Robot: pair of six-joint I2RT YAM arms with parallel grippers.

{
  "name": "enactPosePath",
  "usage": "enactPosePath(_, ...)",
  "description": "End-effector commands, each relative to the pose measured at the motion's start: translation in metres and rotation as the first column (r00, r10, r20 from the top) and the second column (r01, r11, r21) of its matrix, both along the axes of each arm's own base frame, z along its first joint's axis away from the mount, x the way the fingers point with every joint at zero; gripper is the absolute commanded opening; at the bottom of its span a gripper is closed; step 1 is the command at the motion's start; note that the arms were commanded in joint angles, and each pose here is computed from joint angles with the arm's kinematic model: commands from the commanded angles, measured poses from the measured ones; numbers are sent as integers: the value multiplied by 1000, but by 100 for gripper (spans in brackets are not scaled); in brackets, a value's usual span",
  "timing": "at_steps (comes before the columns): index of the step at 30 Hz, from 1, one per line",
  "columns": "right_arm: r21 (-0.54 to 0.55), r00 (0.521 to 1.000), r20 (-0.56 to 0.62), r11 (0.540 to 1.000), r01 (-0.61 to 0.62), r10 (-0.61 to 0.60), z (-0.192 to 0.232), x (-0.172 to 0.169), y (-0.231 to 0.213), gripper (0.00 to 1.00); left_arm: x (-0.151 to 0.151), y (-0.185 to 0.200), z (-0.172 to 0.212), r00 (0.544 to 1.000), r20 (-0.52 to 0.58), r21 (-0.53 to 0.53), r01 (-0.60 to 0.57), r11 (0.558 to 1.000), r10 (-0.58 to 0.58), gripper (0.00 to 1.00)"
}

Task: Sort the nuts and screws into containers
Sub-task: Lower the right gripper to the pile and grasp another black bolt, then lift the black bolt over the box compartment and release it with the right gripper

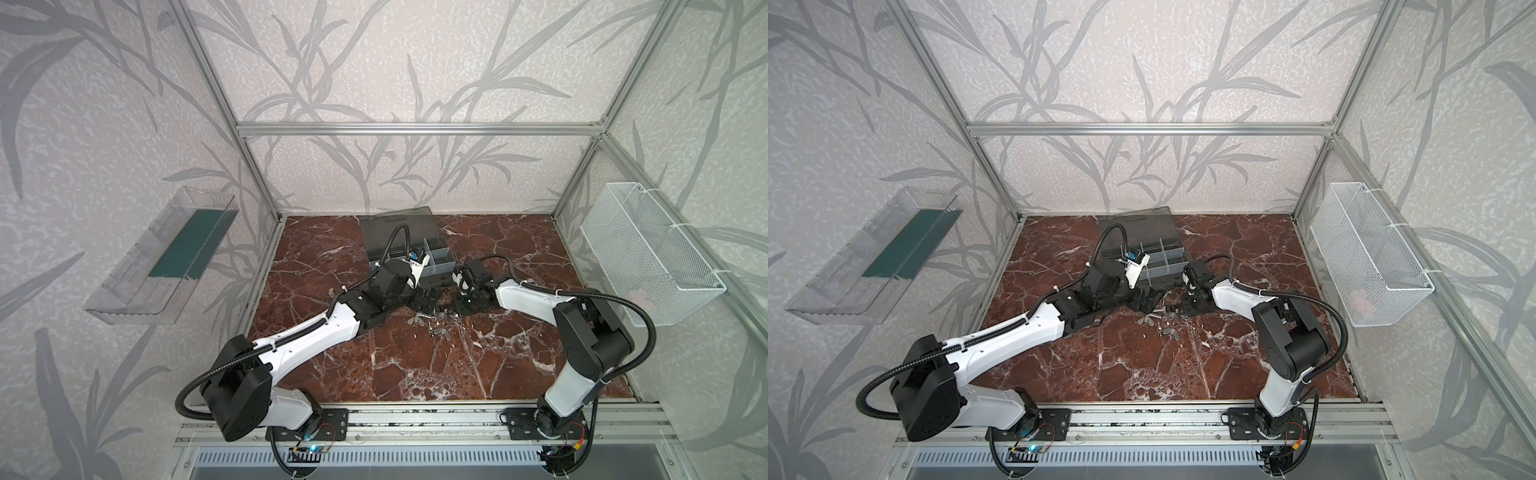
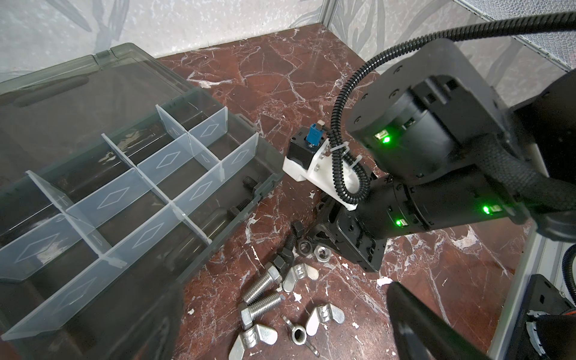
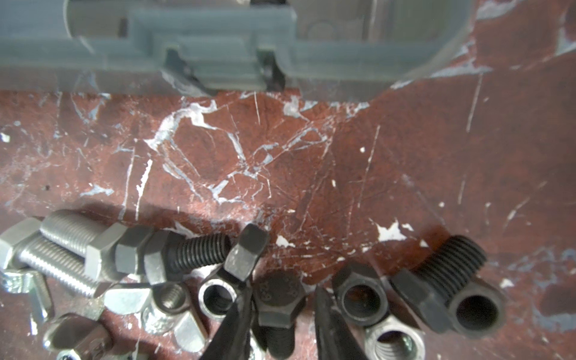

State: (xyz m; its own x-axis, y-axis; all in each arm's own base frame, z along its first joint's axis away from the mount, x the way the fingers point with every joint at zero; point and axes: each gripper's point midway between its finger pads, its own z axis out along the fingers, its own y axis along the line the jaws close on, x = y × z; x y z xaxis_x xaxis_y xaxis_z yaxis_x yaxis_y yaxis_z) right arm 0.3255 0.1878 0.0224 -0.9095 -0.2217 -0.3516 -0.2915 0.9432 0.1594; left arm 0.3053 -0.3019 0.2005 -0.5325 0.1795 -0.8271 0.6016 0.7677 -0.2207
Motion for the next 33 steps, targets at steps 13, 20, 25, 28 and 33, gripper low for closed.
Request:
enactPosePath(13,-53,998,-62,999,-4,1,-23,-9,-4,26,4,1,27,999,52,-32,-10,999,12,99)
enactPosePath(20,-47,1000,8,999,-10,10,12,8,0,22,3,5,32,997,72,-30,-14,999,16,99)
enactPosePath(25,-30,998,61,999,-15,17,42,23,7,22,6,10,35,995,94,-12,-37,999,38,99)
enactPosePath(28,-10,995,93,1000,-20,20,58,34,14,22,8,16,39,991,126,10,-54,999,52,99)
enactPosePath(33,28,991,129,999,-28,24,79,56,29,22,14,33,46,977,189,56,-115,992,102,99)
